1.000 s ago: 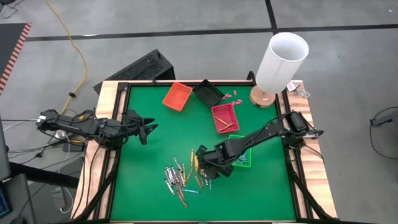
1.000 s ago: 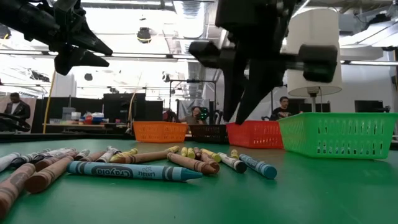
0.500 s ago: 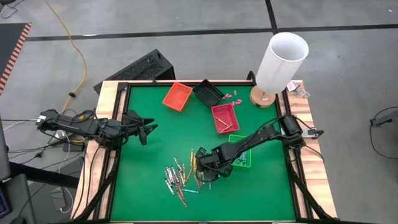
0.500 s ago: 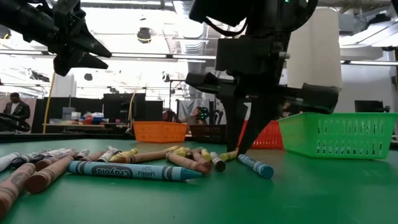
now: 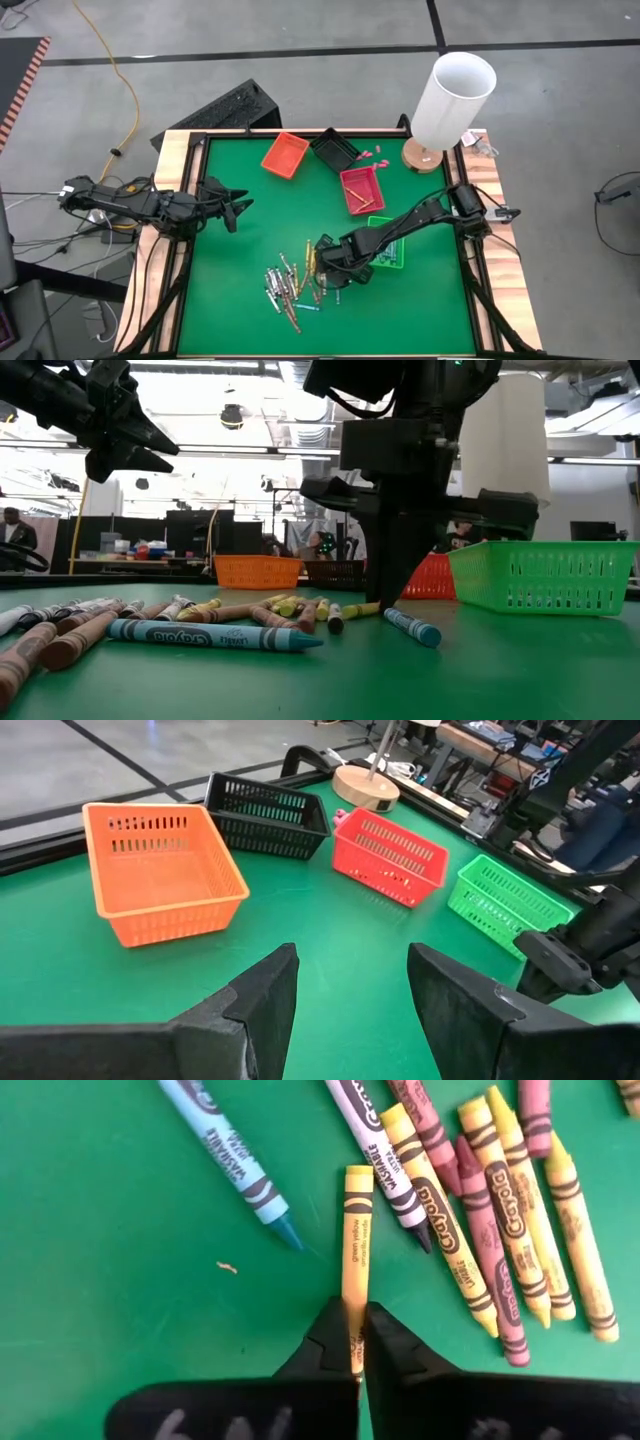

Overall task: Sort crayons
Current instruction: Put the yellow crayon into the red bin

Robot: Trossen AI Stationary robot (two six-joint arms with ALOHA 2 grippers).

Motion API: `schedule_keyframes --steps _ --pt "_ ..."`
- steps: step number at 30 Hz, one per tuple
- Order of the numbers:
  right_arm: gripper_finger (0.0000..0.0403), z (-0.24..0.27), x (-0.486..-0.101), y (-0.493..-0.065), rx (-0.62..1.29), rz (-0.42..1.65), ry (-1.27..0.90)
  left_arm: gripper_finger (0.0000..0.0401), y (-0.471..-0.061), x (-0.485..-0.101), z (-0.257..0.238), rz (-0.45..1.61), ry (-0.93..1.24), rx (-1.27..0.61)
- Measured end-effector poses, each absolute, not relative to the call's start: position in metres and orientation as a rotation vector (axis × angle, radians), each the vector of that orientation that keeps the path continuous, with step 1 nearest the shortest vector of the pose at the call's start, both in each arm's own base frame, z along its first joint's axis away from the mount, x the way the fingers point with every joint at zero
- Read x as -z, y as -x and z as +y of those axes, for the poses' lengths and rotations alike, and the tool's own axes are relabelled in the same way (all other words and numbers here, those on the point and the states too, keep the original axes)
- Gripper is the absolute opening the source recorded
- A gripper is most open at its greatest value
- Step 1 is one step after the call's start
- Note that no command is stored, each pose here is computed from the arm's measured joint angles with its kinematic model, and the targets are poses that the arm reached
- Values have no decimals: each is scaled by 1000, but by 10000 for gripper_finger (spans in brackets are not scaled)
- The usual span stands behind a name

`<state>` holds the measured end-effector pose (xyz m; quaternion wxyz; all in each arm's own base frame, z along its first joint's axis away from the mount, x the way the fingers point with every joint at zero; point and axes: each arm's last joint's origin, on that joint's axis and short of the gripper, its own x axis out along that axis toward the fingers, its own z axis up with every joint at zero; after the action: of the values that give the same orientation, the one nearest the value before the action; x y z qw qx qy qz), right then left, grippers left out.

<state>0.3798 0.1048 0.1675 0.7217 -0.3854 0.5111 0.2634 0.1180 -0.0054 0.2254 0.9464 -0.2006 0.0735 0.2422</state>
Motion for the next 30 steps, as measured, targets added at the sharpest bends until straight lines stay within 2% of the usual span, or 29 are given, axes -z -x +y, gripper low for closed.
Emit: schedule_keyframes --steps 12,22,26,30 --pt "2 93 -174 -375 -456 1211 618 180 -118 -225 -5 155 407 -498" --pt "2 81 -201 -374 -359 1166 426 180 -118 -224 -5 159 409 -500" --pt "2 66 -220 -373 -248 1121 296 180 -117 -224 -5 159 408 -505" --pt "2 39 -241 -367 29 1086 69 180 -117 -224 -5 159 408 -506"
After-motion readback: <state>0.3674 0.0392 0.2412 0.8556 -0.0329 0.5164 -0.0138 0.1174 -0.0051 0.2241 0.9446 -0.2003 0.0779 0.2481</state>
